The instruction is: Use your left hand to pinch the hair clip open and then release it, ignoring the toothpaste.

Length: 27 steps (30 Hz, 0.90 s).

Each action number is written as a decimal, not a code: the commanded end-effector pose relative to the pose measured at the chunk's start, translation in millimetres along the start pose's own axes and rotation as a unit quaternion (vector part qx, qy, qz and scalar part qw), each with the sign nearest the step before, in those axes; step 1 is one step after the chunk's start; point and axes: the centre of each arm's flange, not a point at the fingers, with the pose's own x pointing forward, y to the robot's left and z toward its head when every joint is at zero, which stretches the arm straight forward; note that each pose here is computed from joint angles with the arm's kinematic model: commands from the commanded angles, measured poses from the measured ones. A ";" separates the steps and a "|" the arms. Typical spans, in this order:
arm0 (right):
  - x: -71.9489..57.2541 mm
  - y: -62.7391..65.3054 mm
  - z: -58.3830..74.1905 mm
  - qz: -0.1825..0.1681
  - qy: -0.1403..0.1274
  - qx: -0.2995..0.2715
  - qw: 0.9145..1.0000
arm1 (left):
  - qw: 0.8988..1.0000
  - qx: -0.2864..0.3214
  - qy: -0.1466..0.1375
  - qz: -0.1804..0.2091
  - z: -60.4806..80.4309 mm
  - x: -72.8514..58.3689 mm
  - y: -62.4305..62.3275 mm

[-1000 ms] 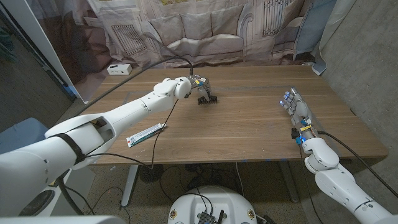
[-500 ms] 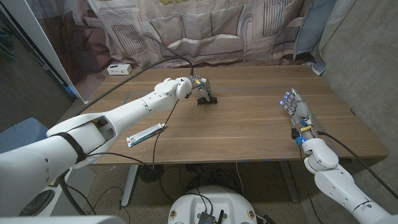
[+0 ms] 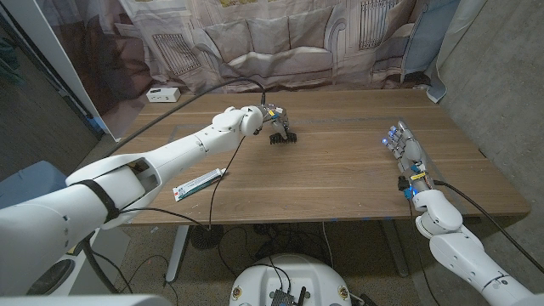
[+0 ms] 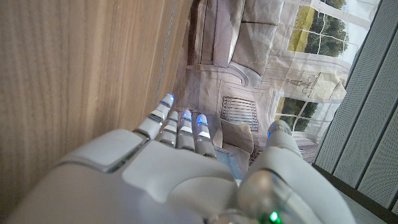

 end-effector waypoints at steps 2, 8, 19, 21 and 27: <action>-0.4 0.0 1.9 0.001 -0.001 -0.001 1.000 | 1.000 0.000 -0.001 -0.004 1.1 -0.2 -1.4; -0.3 0.2 2.8 0.001 -0.002 -0.003 1.000 | 1.000 0.000 -0.001 -0.003 0.9 -1.0 -1.3; 0.8 1.2 4.9 0.002 -0.004 -0.004 1.000 | 1.000 -0.005 -0.002 -0.008 -0.4 -0.9 -1.1; 1.0 1.4 5.1 0.002 -0.004 -0.005 1.000 | 1.000 -0.008 -0.003 -0.009 -0.9 -0.7 -1.0; 1.1 2.4 4.7 0.001 -0.004 -0.004 1.000 | 1.000 -0.016 -0.003 -0.011 -2.9 -1.2 -1.2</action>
